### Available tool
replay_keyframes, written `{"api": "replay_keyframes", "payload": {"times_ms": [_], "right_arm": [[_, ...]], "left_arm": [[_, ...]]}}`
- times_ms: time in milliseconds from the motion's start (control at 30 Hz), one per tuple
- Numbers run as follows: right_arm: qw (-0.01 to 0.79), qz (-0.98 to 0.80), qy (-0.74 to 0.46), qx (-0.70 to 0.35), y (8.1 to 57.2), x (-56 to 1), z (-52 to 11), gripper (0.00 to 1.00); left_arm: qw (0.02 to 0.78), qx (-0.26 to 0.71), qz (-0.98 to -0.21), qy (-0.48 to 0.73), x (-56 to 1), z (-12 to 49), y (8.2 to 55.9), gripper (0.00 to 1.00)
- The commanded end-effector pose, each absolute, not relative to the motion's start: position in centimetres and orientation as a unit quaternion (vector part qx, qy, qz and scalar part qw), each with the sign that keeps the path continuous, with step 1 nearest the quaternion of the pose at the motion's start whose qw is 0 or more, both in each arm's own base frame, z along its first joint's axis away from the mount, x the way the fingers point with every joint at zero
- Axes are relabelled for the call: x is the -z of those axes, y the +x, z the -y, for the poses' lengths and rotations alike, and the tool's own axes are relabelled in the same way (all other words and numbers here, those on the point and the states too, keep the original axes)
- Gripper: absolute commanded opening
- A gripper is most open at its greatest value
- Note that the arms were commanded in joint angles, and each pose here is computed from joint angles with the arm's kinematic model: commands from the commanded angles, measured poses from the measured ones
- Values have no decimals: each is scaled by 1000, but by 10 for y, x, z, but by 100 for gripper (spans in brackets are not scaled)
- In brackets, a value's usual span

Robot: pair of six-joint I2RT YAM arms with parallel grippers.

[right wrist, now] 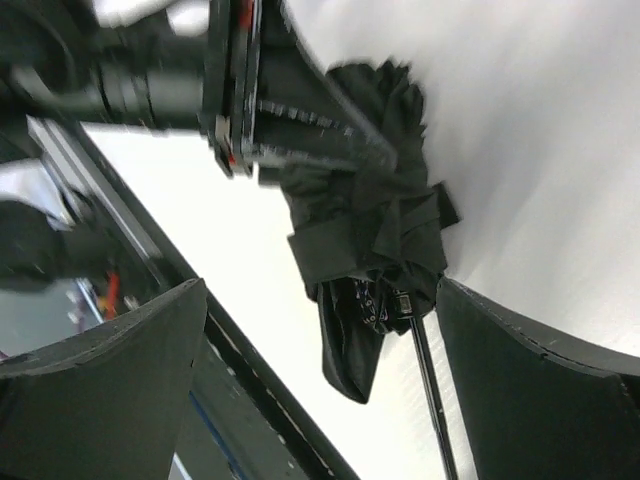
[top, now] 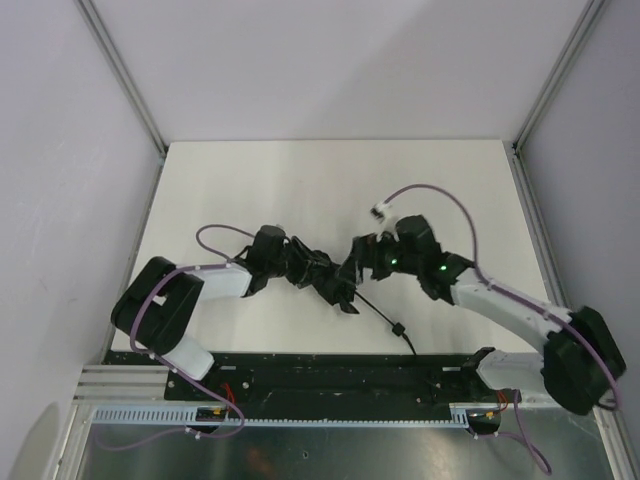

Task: Put away the umbrella

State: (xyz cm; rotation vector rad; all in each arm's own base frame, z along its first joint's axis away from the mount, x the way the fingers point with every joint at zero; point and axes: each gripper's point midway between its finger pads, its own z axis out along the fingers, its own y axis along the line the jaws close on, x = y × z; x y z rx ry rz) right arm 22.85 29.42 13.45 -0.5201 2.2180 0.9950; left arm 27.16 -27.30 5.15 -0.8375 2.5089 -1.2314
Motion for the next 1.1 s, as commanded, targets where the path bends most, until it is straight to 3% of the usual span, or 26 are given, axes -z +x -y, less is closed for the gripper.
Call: {"api": "replay_keyframes", "payload": {"times_ms": [0, 233, 367, 733, 1067], "right_arm": [[365, -828, -74, -420, 253, -205, -263, 99], [355, -811, 108, -452, 299, -227, -190, 99], [311, -802, 195, -472, 317, -218, -173, 98], [125, -724, 319, -599, 313, -211, -213, 78], [60, -607, 356, -708, 297, -269, -264, 74]], "left_arm": [[198, 521, -801, -218, -134, 290, 303, 0], [248, 595, -746, -167, -204, 296, 312, 0], [287, 652, -689, -131, -262, 296, 315, 0], [368, 746, -552, -54, -393, 288, 313, 0], [370, 791, -485, -48, -431, 284, 312, 0]]}}
